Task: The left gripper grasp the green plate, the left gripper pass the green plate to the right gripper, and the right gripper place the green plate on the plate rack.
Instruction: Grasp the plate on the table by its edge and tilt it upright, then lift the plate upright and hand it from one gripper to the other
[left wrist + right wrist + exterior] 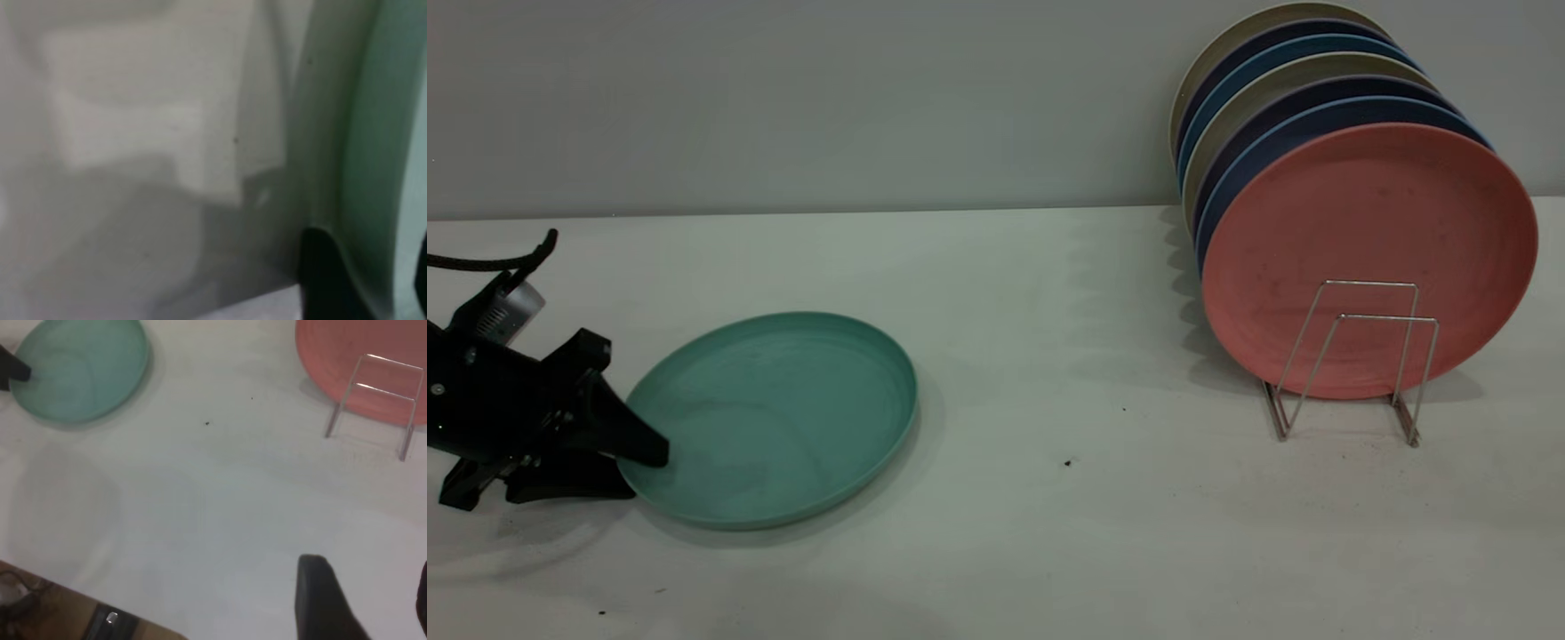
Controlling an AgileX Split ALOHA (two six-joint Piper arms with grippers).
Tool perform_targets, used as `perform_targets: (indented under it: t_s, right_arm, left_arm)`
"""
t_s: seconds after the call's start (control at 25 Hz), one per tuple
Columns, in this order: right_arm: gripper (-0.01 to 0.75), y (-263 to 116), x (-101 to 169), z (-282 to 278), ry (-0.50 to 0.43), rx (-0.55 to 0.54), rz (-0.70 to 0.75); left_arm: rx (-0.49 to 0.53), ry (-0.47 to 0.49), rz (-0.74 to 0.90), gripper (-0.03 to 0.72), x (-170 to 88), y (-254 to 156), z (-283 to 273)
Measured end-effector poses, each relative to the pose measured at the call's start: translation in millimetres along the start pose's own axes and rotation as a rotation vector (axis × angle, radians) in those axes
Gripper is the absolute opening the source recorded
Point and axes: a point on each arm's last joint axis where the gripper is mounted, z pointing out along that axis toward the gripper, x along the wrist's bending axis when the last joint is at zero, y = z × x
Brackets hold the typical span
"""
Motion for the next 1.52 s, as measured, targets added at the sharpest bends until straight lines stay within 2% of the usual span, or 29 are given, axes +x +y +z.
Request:
perform_targets:
  t_s: [0.16, 0.2, 0.28, 0.48, 0.68, 1.04, 1.16, 1.24, 1.36, 1.52]
  right_arm:
    - [0.365, 0, 1, 0, 0.008, -0.004, 0.009]
    - [0.365, 1, 1, 0, 0.013, -0.005, 0.015]
    - [0.365, 1, 3, 0, 0.031, -0.008, 0.031]
    - [0.365, 5, 8, 2, 0.103, -0.030, 0.063]
    - [0.365, 17, 2, 26, 0.159, -0.014, 0.105]
    - [0.365, 29, -24, 120, 0.283, 0.024, 0.213]
    - [0.365, 21, -33, 152, 0.315, 0.039, 0.257]
    - [0.365, 15, -35, 169, 0.368, 0.048, 0.256]
    - [0.365, 6, -36, 190, 0.457, 0.072, 0.233]
    - [0.365, -2, -40, 213, 0.502, 0.118, 0.271]
  left_arm:
    - [-0.002, 0.018, -0.006, 0.094, 2, 0, 2]
    - [-0.004, 0.024, -0.005, 0.052, 2, 0, 2]
    - [-0.005, 0.029, -0.004, 0.020, 3, 0, 2]
    - [-0.076, 0.100, 0.042, 0.014, -6, 10, -10]
    - [-0.138, 0.159, 0.255, 0.014, -52, 17, -28]
    - [-0.150, 0.087, 0.497, 0.014, -119, 6, -57]
    - [-0.146, 0.072, 0.516, 0.014, -133, 1, -67]
    - [-0.133, 0.065, 0.515, 0.014, -139, -2, -70]
    - [-0.088, 0.055, 0.522, 0.014, -145, -9, -65]
    - [-0.031, 0.035, 0.553, 0.014, -160, -21, -54]
